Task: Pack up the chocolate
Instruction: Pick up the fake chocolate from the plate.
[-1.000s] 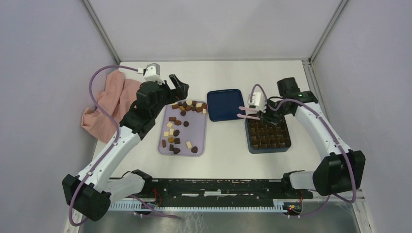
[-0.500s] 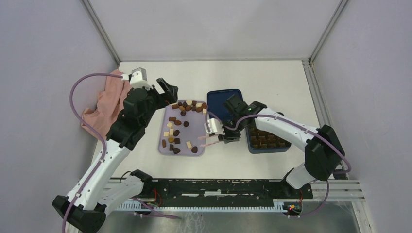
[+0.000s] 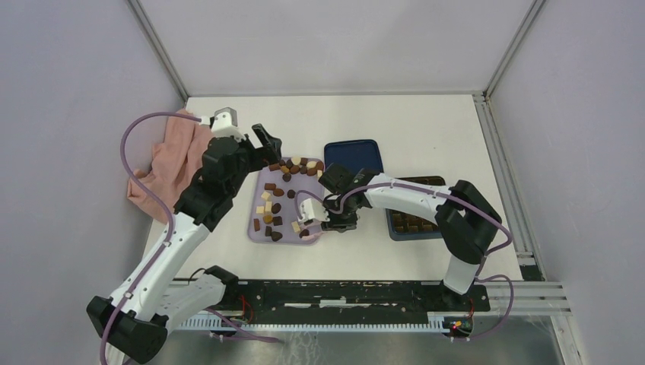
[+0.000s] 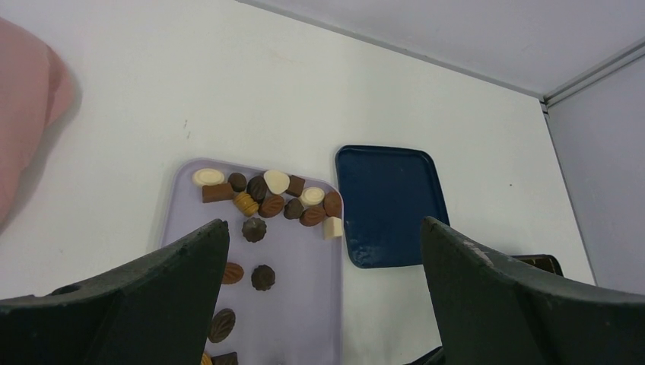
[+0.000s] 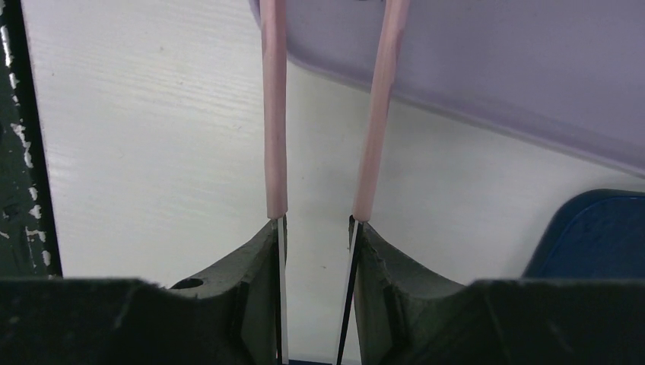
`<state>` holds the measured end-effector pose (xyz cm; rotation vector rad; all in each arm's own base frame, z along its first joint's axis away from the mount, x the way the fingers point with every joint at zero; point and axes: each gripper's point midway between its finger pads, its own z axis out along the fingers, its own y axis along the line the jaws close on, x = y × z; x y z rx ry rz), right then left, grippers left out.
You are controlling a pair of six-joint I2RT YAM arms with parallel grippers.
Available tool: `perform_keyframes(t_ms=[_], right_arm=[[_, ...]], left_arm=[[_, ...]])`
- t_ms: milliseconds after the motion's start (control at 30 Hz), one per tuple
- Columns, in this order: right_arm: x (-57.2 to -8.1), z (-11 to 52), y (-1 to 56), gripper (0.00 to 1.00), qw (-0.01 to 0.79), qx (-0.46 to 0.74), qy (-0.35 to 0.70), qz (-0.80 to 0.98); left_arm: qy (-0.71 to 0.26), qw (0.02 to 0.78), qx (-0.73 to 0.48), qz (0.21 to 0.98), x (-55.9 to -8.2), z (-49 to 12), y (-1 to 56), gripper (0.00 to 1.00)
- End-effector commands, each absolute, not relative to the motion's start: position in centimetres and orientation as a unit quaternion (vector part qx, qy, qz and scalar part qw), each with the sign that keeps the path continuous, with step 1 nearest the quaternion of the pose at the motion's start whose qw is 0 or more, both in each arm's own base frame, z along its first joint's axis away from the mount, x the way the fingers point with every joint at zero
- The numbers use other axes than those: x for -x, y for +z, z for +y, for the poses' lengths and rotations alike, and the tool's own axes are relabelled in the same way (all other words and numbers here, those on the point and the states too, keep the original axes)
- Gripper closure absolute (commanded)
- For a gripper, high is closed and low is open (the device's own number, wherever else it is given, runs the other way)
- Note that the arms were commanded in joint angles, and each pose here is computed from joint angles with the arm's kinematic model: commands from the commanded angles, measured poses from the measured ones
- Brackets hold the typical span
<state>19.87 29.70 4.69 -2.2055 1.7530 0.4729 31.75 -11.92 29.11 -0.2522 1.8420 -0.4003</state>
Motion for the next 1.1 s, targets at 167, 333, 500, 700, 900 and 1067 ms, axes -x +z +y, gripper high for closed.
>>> perform_keyframes(t_ms=[167, 333, 500, 700, 900, 1067], right_arm=[[-21.8, 31.6, 6.0, 0.60, 0.171, 0.761, 0.122, 0.613], [-21.2, 31.0, 5.8, 0.59, 0.163, 0.767, 0.110, 0.611], [-21.1, 30.4, 5.1, 0.58, 0.154, 0.769, 0.090, 0.614], [-21.3, 30.3, 4.7, 0.58, 0.144, 0.769, 0.080, 0.618], [-21.0, 30.0, 4.2, 0.58, 0.130, 0.769, 0.075, 0.621], [-21.1, 30.3, 4.1, 0.58, 0.129, 0.770, 0.071, 0.621]], left_arm=[[-0.177, 0.612, 0.137, 0.758, -30.6, -10.3, 30.9, 0.00], [-0.175, 0.613, 0.137, 0.758, -30.1, -10.1, 30.8, 0.00], [-0.179, 0.613, 0.135, 0.757, -30.1, -10.2, 31.0, 0.00], [-0.180, 0.615, 0.136, 0.755, -29.7, -10.0, 31.2, 0.00], [-0.188, 0.614, 0.144, 0.753, -29.3, -9.9, 31.0, 0.00], [-0.190, 0.616, 0.147, 0.750, -29.1, -9.8, 31.1, 0.00]])
